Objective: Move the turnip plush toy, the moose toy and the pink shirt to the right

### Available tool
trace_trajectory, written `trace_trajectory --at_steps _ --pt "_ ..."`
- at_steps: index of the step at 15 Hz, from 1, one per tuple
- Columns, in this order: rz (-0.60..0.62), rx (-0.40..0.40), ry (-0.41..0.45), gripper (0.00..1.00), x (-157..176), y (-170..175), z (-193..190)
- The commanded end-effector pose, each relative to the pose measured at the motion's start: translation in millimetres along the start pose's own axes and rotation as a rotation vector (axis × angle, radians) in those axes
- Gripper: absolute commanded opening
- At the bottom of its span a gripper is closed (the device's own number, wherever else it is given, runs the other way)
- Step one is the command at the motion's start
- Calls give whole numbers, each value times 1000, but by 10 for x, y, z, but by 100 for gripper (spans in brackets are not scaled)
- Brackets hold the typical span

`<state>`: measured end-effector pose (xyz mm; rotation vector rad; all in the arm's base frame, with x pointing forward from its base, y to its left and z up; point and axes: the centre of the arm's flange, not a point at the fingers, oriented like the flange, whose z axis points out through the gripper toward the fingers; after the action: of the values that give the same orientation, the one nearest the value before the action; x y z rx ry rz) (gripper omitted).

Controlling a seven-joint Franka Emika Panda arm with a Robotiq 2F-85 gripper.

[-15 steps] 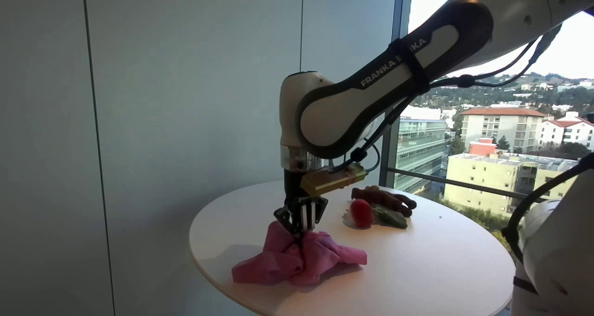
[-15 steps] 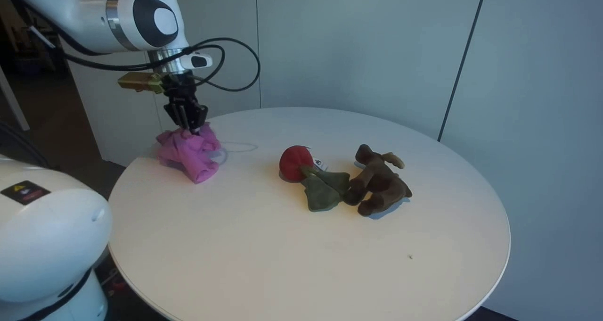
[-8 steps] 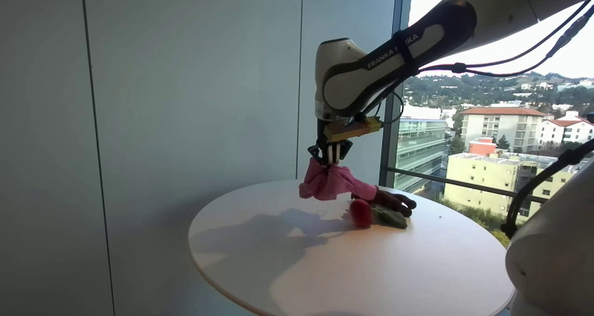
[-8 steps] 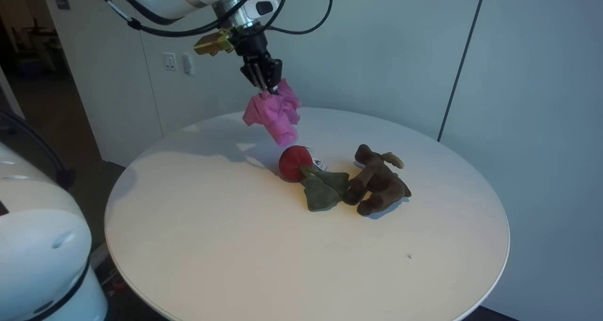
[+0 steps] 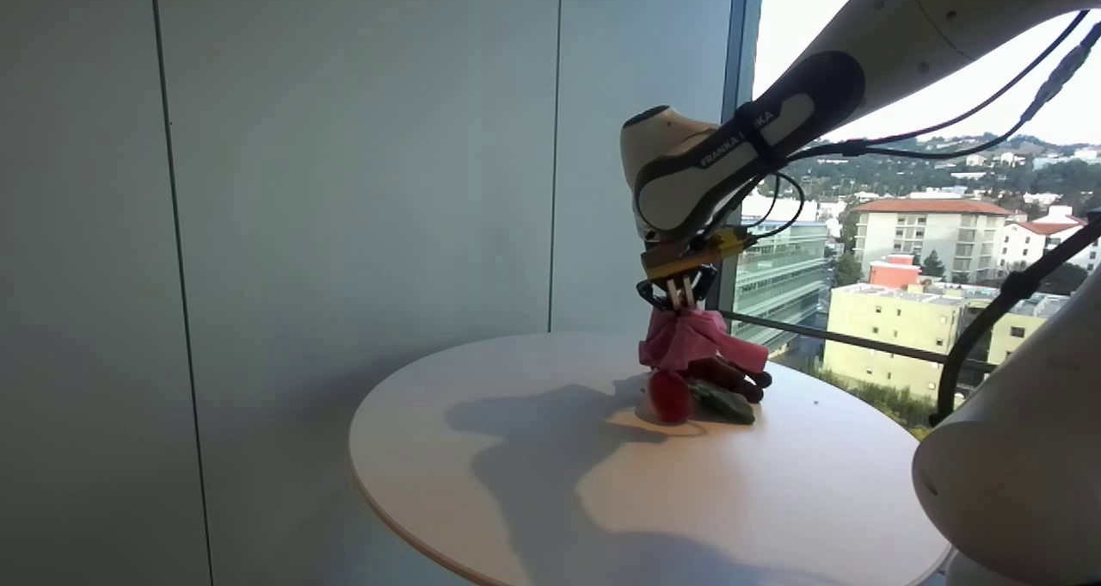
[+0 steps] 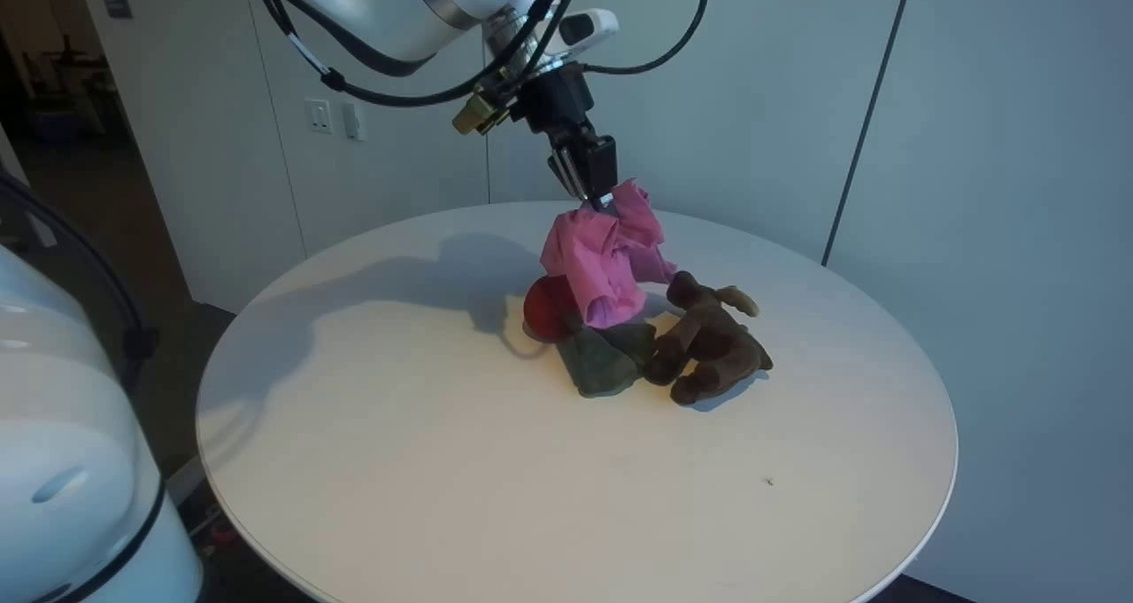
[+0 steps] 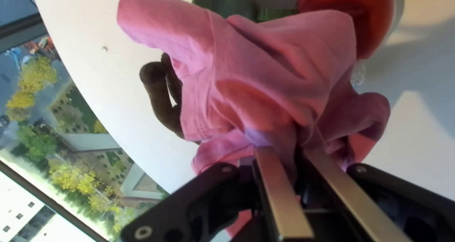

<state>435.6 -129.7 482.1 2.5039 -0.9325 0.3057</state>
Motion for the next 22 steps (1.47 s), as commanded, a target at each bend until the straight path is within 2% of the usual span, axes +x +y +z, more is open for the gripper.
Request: trace_trajectory --at_steps 1,2,3,6,9,11,13,17,19,22 --pt "179 -60 -82 13 125 243 266" --pt "229 -63 -113 40 162 304 326" --pt "277 -67 -139 41 154 349 374" --pt "375 -49 -208 63 144 405 433" --pt "388 67 -134 85 207 371 181" --pt "375 163 -66 99 300 357 -172" --pt "360 275 -72 100 341 355 -588" --pt "252 477 -129 100 249 320 -1313" --pt "189 559 -191 99 146 242 -1489" --pt "84 660 -291 100 -25 76 -1550"
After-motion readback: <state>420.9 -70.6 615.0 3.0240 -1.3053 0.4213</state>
